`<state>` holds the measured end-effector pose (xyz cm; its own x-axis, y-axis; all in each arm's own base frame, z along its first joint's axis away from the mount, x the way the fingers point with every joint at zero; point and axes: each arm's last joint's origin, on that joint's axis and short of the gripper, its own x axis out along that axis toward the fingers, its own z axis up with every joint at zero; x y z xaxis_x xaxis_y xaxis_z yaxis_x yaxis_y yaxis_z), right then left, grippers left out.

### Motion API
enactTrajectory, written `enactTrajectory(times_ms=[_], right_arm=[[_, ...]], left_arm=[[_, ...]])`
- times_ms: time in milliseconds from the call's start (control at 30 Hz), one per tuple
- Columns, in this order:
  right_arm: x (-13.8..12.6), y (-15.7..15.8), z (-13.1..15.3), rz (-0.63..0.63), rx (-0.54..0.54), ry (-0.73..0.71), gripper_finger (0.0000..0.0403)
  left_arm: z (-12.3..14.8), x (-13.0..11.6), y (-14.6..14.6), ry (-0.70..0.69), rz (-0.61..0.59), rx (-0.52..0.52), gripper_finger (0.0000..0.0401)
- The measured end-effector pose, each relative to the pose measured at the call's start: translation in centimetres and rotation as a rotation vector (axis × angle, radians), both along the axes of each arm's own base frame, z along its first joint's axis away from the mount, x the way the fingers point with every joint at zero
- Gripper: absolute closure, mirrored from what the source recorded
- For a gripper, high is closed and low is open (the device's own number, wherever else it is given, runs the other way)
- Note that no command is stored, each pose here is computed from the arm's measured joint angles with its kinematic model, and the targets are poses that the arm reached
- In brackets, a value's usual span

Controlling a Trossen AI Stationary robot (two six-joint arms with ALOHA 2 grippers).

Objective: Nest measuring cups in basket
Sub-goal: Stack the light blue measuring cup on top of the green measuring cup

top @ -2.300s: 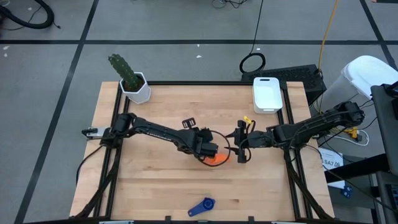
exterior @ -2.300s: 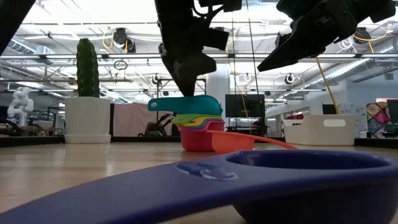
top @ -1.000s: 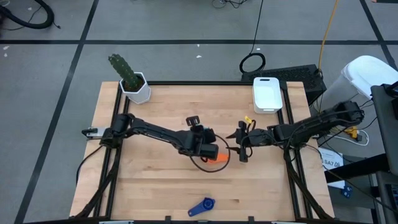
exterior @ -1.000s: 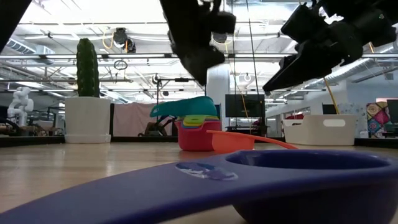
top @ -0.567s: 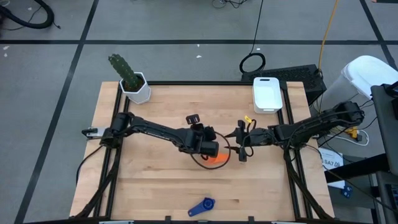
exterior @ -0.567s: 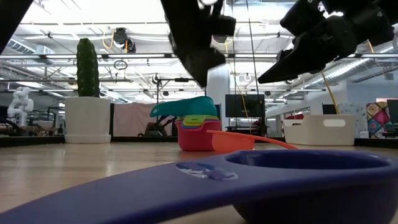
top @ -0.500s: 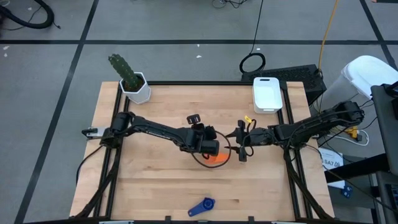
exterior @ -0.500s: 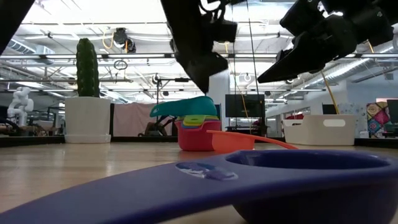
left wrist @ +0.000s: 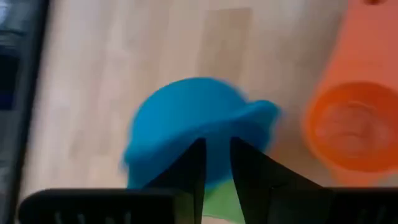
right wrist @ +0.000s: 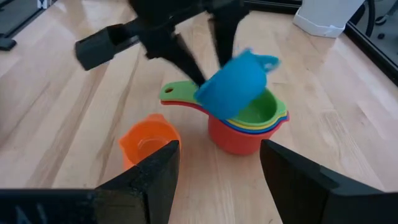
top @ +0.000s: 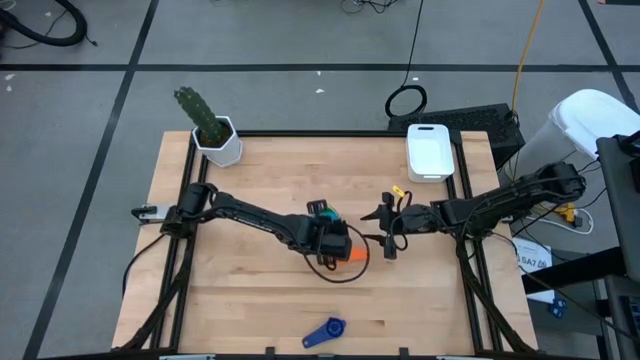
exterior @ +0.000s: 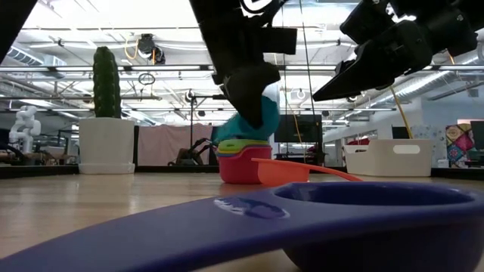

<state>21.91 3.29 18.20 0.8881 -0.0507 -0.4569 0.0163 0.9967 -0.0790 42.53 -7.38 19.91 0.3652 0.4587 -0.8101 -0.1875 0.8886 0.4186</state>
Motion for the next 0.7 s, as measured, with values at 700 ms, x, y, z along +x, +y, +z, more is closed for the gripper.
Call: enactTrajectory(times_ms=[700], right_arm=[[0.0,0.0,0.0,-0.004,0.007,0.002,0.0188]], left_arm=[[0.8,-1.1,1.2,0.046,0.092,0.085,0.0372]])
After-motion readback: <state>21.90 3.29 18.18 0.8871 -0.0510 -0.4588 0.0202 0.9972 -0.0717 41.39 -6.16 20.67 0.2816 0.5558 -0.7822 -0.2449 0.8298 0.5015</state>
